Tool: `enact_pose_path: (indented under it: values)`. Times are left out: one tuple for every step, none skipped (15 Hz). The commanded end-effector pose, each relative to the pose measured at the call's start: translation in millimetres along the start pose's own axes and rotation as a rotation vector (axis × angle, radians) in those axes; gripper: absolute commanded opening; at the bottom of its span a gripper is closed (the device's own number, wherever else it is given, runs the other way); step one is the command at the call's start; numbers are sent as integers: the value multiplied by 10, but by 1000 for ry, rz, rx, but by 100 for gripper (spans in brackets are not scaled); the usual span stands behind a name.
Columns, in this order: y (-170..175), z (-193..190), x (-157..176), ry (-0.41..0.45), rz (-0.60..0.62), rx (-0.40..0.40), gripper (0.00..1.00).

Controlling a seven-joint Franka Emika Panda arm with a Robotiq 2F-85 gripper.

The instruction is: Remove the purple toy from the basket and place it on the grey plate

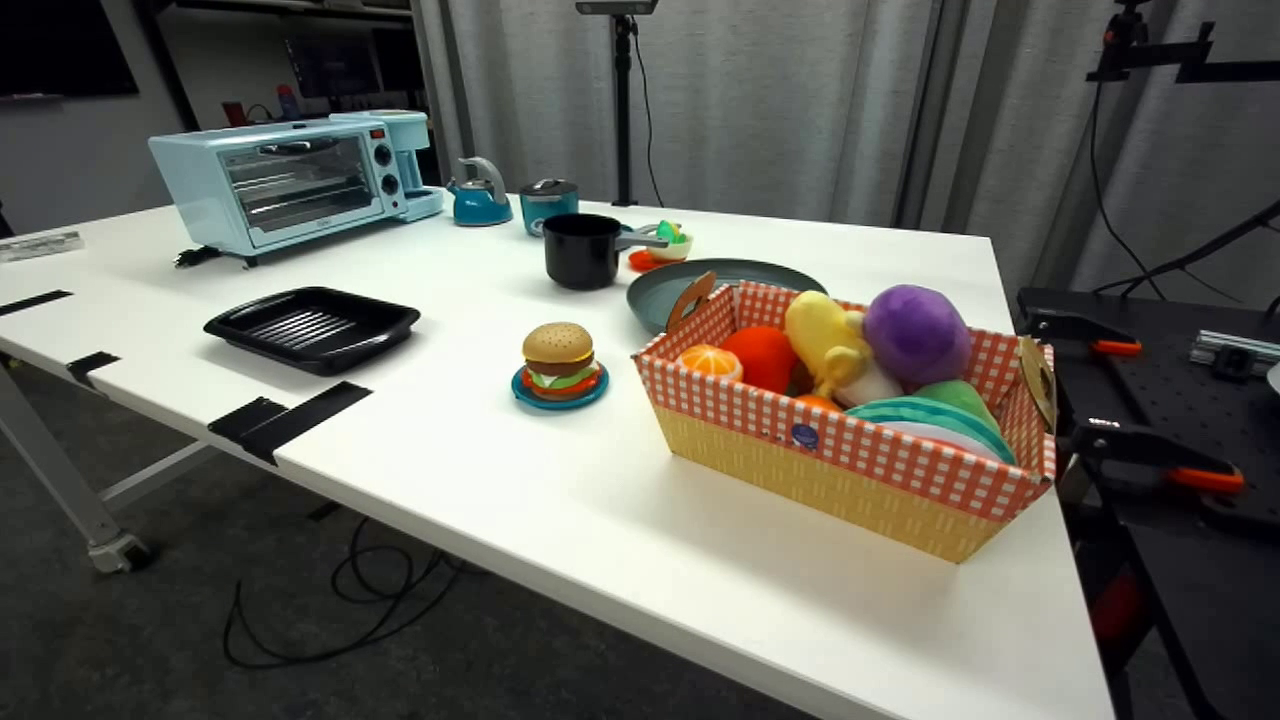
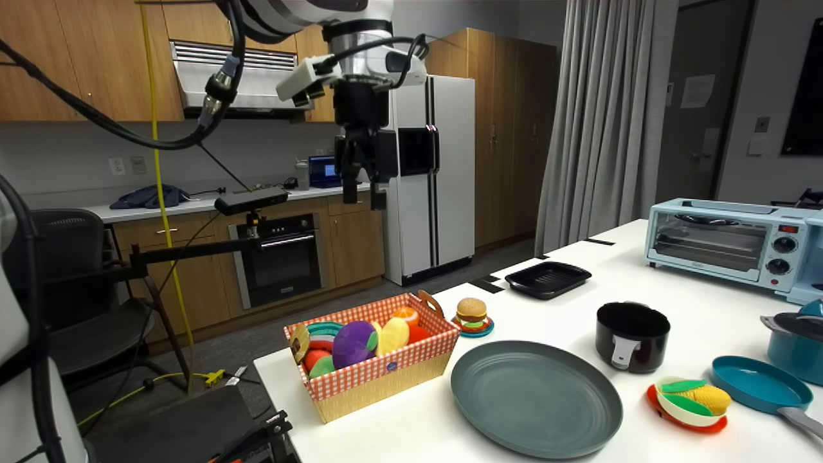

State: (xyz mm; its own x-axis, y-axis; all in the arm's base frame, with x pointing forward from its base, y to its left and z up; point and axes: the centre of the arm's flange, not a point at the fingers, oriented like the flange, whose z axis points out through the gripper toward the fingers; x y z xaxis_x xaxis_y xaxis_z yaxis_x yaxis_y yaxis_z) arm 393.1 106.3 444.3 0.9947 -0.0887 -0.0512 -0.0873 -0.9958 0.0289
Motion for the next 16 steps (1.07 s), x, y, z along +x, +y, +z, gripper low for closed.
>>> enact_pose_path:
  values:
    - [-55,308,-105,18,-31,31,100]
    - [-89,401,-106,23,-37,17,100]
    - [-122,481,-110,24,-46,15,100]
    - [-162,581,-106,19,-57,16,100]
    - [-193,668,-103,14,-66,16,100]
    - [-225,767,-94,6,-72,17,100]
    - [-250,852,-91,-2,-77,17,100]
    - [-270,942,-79,-9,-80,14,100]
    - [-278,1019,-70,-17,-83,14,100]
    - [-275,1098,-57,-25,-85,14,100]
    - [-270,1180,-45,-33,-87,13,100]
    - [-260,1265,-36,-43,-86,11,100]
    - [-254,1337,-32,-50,-83,10,100]
    - [-241,1411,-29,-56,-78,5,100]
    - [-233,1473,-21,-66,-76,8,100]
    - [-226,1540,-8,-76,-73,9,100]
